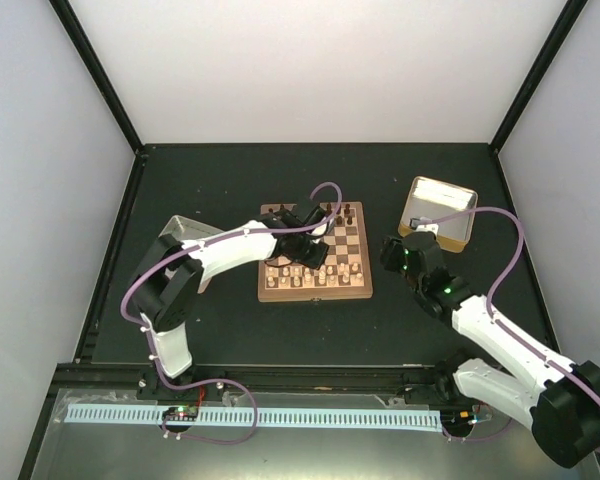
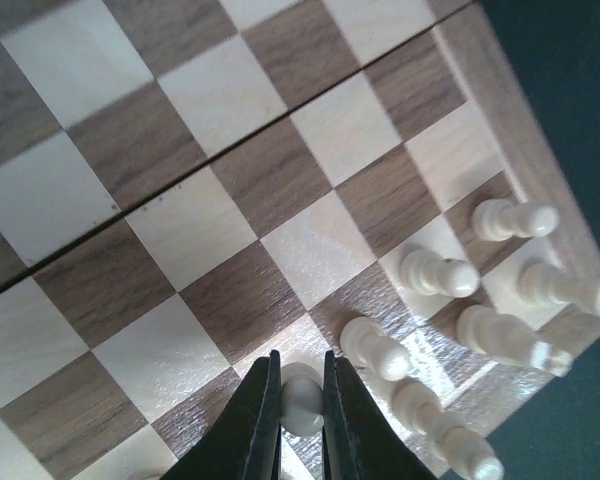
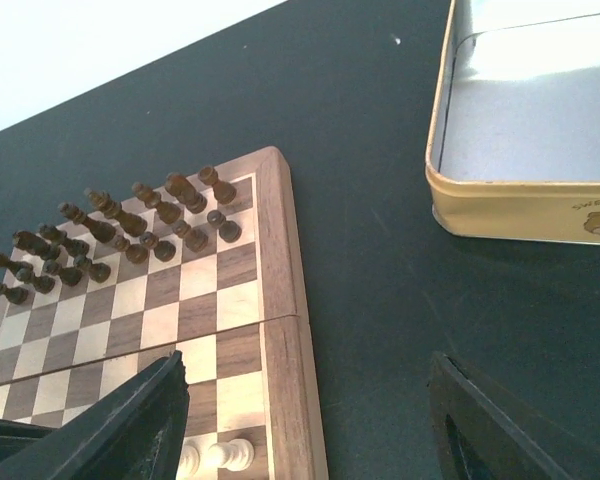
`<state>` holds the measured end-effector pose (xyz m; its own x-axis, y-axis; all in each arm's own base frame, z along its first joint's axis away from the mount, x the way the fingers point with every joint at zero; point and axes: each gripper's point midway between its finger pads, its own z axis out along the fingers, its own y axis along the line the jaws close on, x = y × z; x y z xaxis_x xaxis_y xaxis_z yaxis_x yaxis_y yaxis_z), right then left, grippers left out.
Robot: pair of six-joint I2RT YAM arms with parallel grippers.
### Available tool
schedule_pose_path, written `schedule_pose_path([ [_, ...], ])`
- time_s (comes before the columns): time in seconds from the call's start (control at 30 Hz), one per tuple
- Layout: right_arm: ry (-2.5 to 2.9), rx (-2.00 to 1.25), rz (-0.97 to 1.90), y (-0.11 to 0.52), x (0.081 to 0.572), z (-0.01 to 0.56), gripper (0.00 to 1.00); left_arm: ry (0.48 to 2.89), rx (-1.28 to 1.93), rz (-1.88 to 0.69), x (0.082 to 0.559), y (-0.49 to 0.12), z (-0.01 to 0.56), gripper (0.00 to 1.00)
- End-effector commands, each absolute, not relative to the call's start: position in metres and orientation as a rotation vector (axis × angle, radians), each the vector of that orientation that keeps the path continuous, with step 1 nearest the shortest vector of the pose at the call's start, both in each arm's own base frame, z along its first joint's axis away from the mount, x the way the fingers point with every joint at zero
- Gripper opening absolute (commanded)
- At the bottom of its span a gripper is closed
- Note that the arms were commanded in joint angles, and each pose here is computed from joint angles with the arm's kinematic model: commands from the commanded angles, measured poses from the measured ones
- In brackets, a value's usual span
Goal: Set up the chess pieces on the board
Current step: Place the chess piece on the chessboard.
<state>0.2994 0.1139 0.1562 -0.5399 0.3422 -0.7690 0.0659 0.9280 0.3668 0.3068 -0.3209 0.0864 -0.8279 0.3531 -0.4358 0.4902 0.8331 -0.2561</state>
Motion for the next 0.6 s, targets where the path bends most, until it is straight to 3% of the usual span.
schedule_pose_path([
  [0.0,2.117,0.282,0.417,0.123,0.306,0.161,0.67,2.683,0.651,-0.457,0.309,-0.324,0.074,0.04],
  [0.57,2.169,0.241,0.458,0.137,0.31,0.153,0.67,2.728,0.665,-0.479,0.3,-0.324,0.065,0.08],
])
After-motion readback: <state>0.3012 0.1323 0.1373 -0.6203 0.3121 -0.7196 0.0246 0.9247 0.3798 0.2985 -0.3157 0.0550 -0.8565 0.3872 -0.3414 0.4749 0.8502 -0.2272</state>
